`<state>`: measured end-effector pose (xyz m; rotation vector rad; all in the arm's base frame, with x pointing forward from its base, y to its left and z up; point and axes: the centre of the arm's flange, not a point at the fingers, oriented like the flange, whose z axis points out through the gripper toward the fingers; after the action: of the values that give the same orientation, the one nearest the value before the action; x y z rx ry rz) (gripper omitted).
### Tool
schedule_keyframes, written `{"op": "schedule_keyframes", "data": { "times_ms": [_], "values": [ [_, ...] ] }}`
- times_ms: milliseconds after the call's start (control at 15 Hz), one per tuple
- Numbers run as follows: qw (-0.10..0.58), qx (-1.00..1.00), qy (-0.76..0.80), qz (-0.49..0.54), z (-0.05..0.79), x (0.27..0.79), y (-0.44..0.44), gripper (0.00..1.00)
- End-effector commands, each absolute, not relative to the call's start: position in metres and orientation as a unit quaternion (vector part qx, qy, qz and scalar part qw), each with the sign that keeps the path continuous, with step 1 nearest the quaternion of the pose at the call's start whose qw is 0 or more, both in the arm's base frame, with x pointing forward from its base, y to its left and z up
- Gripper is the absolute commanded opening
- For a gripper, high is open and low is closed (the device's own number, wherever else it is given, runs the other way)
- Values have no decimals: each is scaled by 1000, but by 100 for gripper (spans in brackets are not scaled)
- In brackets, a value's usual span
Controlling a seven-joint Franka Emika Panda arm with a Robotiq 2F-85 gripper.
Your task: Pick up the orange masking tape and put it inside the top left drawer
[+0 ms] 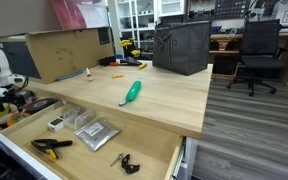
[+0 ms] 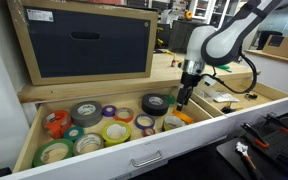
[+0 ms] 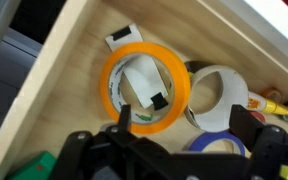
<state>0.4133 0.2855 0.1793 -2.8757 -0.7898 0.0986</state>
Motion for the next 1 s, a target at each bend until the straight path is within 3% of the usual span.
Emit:
{"op": "schedule_keyframes", "data": {
  "times_ms": [0,933],
  "values": [
    [108,-958,-265,16,166,445,313,100],
    [125,-983,-132,30,212,424,301,100]
  ]
}}
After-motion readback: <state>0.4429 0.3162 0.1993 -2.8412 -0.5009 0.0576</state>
